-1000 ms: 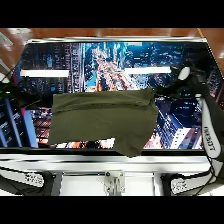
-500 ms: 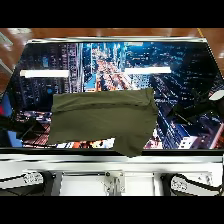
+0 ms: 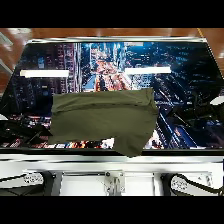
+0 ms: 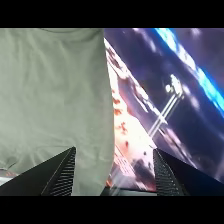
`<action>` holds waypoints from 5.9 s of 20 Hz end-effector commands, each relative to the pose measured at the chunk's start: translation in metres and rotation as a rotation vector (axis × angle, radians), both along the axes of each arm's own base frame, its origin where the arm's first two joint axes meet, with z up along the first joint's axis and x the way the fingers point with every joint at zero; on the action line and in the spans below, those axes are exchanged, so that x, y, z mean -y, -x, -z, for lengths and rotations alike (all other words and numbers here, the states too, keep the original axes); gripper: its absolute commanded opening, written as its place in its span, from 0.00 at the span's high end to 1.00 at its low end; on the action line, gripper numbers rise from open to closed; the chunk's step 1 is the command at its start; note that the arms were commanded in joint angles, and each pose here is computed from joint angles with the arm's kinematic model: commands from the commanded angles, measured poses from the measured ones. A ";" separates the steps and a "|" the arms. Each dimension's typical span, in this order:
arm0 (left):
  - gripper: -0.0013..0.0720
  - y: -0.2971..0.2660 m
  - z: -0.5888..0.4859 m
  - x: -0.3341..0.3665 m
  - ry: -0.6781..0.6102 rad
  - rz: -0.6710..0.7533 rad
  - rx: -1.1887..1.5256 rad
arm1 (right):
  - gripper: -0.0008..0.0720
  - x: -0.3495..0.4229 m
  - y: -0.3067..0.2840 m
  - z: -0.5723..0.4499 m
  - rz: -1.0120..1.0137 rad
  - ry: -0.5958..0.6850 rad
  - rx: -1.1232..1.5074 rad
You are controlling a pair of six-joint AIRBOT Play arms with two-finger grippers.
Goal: Fold the shirts.
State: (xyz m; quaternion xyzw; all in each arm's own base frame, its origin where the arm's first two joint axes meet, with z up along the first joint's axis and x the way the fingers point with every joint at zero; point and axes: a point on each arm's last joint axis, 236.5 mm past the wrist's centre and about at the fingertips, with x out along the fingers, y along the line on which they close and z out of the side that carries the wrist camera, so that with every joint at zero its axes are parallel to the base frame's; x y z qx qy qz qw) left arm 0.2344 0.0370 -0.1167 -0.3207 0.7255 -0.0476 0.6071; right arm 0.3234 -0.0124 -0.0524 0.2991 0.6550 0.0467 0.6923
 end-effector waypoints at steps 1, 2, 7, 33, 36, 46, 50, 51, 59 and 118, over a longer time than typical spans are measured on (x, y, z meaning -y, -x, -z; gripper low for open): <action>0.09 0.000 0.013 0.002 -0.031 0.036 -0.008 | 0.16 -0.001 0.000 0.000 0.001 -0.004 0.002; 0.09 -0.001 0.015 0.004 -0.033 0.044 -0.010 | 0.16 -0.001 0.000 0.000 0.004 -0.005 0.000; 0.57 -0.018 0.024 0.007 -0.044 -0.032 0.010 | 0.16 -0.003 0.004 -0.001 -0.002 -0.015 -0.017; 0.93 -0.042 -0.013 0.037 0.099 -0.005 0.166 | 0.32 -0.132 0.097 0.084 -0.106 0.025 -0.268; 0.93 -0.044 -0.013 0.035 0.090 0.011 0.188 | 0.85 -0.132 0.088 0.073 -0.102 0.027 -0.210; 0.93 -0.070 -0.042 0.025 0.036 0.017 0.332 | 0.90 -0.141 0.039 0.011 -0.133 0.000 0.071; 0.93 -0.115 -0.084 0.017 0.036 -0.008 0.481 | 0.90 -0.140 -0.022 -0.035 -0.098 0.014 0.279; 0.93 -0.128 -0.096 0.012 0.023 -0.019 0.519 | 0.90 -0.137 -0.041 -0.047 -0.064 0.022 0.333; 0.93 -0.229 -0.124 -0.005 -0.071 -0.087 0.654 | 0.90 -0.129 -0.176 -0.053 0.024 0.056 0.480; 0.93 -0.170 -0.075 0.461 0.344 0.415 0.601 | 0.90 -0.121 -0.075 -0.220 -0.180 -0.297 0.476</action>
